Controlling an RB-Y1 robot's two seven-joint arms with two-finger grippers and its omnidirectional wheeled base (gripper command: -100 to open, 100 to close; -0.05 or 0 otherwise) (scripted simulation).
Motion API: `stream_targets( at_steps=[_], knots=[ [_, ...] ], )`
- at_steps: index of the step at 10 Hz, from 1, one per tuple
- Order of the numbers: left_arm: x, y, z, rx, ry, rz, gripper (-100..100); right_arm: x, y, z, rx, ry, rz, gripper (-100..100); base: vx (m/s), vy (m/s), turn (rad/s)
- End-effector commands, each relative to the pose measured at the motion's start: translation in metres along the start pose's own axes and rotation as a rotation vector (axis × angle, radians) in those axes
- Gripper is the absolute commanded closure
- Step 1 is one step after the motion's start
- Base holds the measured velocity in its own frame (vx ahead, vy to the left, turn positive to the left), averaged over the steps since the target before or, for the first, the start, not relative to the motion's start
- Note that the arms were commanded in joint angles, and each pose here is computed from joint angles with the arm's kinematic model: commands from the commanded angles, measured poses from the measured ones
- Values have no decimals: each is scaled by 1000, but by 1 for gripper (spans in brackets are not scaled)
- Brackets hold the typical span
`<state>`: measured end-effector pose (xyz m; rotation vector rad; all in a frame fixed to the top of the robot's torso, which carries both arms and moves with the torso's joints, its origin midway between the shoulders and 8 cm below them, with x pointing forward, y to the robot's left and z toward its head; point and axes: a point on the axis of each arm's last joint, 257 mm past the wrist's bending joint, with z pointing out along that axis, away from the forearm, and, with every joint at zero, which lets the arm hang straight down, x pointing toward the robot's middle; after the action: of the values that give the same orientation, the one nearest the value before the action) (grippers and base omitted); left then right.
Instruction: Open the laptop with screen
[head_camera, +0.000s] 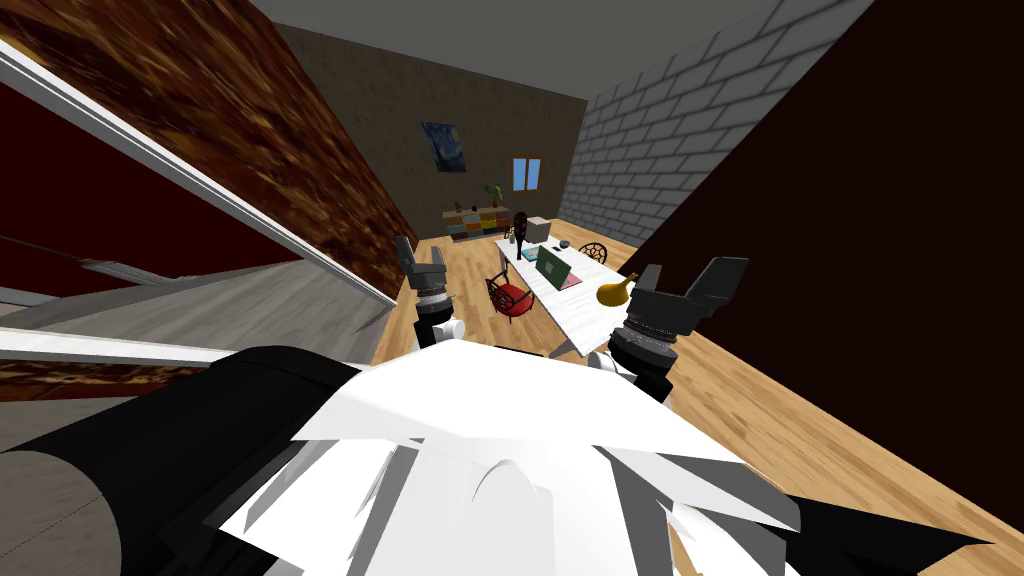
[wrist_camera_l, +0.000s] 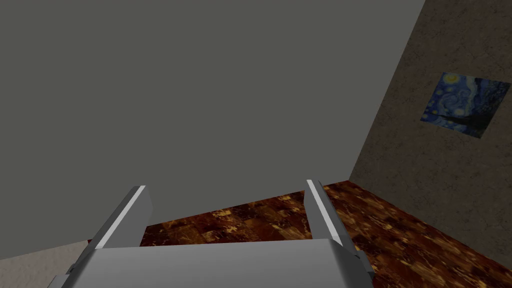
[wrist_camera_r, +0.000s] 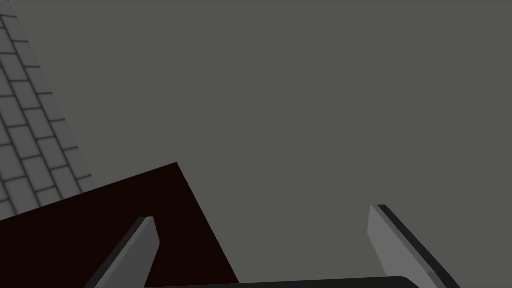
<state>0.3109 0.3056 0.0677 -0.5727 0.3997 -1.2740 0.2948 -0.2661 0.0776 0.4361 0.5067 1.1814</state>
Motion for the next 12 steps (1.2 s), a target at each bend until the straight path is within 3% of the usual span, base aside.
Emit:
stream_targets(
  at_steps=[1, 9, 10, 12],
  knots=[
    [0, 0, 0, 0, 0, 0, 0, 0, 0, 0, 0, 0, 0, 0, 0, 0, 0],
    [0, 0, 0, 0, 0, 0, 0, 0, 0, 0, 0, 0, 0, 0, 0, 0, 0],
    [0, 0, 0, 0, 0, 0, 0, 9, -5, -2, 6, 54, -27, -100, -1, -4, 59],
    [0, 0, 0, 0, 0, 0, 0, 22, -17, -6, 23, 138, -88, -100, -15, -16, 73]
  ],
)
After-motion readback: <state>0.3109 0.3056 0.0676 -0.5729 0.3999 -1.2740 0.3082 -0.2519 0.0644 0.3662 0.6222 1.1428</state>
